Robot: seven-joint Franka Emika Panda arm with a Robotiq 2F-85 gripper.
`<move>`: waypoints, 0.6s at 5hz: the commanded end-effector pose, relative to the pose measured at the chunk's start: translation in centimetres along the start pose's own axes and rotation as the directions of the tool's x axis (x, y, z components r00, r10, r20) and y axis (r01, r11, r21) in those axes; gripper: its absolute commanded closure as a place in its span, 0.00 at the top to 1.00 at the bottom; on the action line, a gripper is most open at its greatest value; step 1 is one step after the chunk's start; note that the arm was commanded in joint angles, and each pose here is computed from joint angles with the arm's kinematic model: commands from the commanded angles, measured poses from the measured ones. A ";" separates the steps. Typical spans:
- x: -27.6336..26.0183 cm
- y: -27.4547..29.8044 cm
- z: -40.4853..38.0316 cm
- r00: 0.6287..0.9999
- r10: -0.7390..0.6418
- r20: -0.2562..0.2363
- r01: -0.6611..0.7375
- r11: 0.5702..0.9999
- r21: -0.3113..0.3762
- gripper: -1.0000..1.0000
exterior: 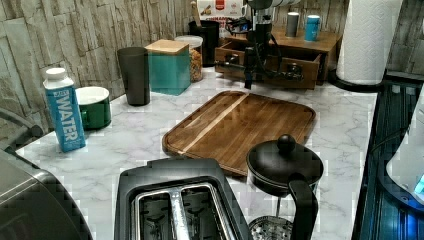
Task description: Open the drawer.
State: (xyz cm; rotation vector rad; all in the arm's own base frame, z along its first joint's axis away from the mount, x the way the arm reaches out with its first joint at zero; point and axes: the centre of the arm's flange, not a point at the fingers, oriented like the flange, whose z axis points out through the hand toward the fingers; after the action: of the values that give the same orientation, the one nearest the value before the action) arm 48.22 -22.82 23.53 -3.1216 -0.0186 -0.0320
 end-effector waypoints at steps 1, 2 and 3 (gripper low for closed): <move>1.0 -22.2 -1.0 0.996 -0.085 0.012 0.084 0.993 0.086 1.00; 1.0 -24.1 -1.6 0.998 -0.068 0.007 0.067 0.996 0.054 1.00; 0.9 -24.1 -1.5 0.998 -0.068 0.008 0.067 0.996 0.054 1.00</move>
State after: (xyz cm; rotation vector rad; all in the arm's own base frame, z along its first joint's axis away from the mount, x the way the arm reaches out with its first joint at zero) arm 48.81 -13.77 23.84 -3.0969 0.1566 -0.0621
